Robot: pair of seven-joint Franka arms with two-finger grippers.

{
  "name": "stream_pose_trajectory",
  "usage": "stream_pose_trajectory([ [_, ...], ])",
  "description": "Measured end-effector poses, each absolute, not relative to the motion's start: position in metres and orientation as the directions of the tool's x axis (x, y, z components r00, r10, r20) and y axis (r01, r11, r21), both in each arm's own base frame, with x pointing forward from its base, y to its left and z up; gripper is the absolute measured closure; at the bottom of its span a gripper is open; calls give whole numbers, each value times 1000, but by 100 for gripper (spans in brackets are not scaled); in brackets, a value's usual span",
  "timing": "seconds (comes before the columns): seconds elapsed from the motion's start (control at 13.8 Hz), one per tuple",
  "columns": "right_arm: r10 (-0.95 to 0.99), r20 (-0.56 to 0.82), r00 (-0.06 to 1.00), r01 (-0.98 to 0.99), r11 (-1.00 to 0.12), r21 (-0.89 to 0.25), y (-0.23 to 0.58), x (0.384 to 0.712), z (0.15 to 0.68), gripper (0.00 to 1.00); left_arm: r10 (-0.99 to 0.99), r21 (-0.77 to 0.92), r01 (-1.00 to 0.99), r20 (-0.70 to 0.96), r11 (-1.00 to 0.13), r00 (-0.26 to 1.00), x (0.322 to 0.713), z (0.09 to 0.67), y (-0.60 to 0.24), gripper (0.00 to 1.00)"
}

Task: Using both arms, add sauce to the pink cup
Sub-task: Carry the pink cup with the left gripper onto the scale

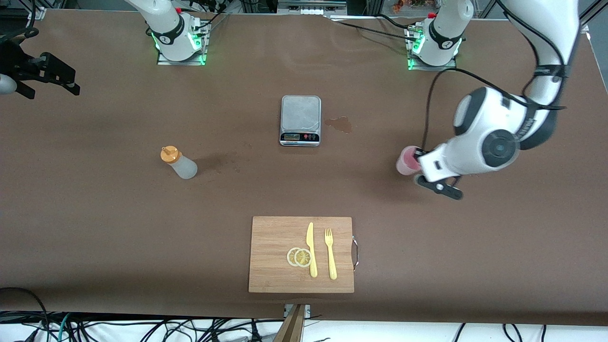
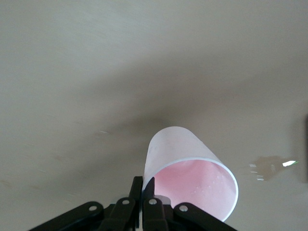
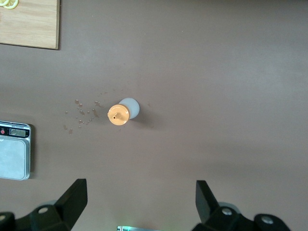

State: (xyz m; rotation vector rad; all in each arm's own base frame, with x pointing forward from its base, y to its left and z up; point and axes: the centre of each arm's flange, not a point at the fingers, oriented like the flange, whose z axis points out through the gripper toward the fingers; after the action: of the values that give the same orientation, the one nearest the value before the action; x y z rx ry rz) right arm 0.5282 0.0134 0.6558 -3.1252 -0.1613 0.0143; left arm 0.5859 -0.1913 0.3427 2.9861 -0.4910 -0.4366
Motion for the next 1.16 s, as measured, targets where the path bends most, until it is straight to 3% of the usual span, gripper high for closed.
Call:
stream_pose_trajectory([
  [0.58,103,-9,995,103,-995,-13,13,528,656,0,-256,175,-211,-298,-962,919,477,363,-388,96],
  [0.95,103,-10,995,103,-995,-13,13,528,656,0,-248,190,-197,-299,-962,922,391,306,-483,96],
  [1.16,102,-12,995,102,-995,-13,13,528,655,0,-265,179,-218,-305,-959,915,379,273,-495,96],
])
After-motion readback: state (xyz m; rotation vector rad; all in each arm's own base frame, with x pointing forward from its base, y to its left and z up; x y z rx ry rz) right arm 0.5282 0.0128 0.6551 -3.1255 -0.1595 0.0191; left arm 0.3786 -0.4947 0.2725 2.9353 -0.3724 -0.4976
